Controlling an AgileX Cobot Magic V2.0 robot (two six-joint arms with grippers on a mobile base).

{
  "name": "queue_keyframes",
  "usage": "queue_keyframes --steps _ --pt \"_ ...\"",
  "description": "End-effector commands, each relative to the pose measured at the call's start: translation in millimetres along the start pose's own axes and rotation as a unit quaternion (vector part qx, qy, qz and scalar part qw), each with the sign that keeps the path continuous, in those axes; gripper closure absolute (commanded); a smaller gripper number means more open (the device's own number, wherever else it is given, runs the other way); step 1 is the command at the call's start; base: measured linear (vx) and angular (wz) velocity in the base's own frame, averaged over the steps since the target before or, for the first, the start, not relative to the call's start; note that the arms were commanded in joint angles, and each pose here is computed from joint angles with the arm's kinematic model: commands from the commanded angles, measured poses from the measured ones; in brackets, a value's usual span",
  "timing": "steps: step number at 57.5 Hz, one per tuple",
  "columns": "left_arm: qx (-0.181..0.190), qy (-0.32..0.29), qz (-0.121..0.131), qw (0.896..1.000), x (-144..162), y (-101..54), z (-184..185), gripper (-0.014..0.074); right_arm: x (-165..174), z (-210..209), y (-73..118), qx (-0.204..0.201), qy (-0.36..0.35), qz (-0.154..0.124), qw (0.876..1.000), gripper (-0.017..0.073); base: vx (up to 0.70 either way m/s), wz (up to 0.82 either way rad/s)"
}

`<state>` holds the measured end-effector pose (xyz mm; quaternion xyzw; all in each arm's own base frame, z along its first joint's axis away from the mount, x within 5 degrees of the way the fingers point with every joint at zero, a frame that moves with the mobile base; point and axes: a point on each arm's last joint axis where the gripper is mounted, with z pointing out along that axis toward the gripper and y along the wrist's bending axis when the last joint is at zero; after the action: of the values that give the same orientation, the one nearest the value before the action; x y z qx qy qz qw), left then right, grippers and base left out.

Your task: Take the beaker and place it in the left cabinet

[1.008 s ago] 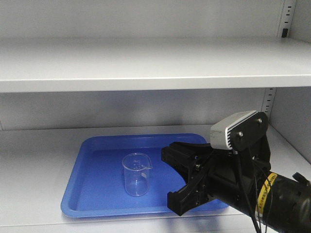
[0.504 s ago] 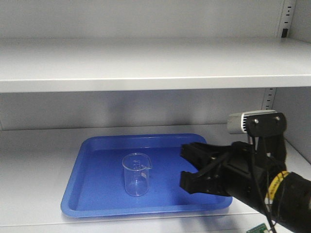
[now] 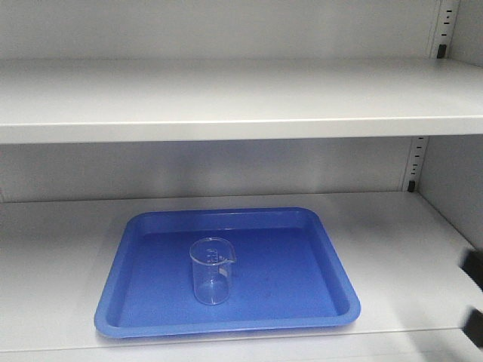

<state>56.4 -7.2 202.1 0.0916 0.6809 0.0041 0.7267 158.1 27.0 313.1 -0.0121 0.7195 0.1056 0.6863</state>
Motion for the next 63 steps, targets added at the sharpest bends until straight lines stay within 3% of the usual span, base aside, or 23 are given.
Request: queue_keyframes --steps 1,10,26,38,49,63 --pt "-0.004 -0.043 -0.003 0.999 -3.4 0.1 -1.2 0.0592 -1.0 -21.2 -9.9 0.029 -0.064 0.013 0.997 0.0565 0.00 0.00" --pt "-0.004 -0.043 -0.003 0.999 -3.4 0.1 -1.2 0.0592 33.6 -49.5 -19.1 0.061 -0.050 -0.023 0.997 0.0565 0.00 0.00" --pt "-0.004 -0.043 -0.003 0.999 -3.4 0.1 -1.2 0.0592 110.4 -88.2 -24.2 0.062 -0.043 -0.058 0.995 0.0565 0.00 0.00" --pt "-0.004 -0.044 -0.003 0.999 -3.4 0.1 -1.4 0.0592 120.6 -100.0 -24.3 0.066 -0.011 -0.094 0.993 0.0565 0.00 0.00" --pt "-0.004 -0.043 -0.003 0.999 -3.3 0.1 -1.2 0.0592 120.6 -99.4 -24.2 0.065 -0.010 -0.077 0.995 0.0564 0.00 0.01" --pt "-0.004 -0.043 -0.003 0.999 -3.3 0.1 -1.2 0.0592 120.6 -99.4 -24.2 0.065 -0.010 -0.076 0.995 0.0564 0.00 0.00"
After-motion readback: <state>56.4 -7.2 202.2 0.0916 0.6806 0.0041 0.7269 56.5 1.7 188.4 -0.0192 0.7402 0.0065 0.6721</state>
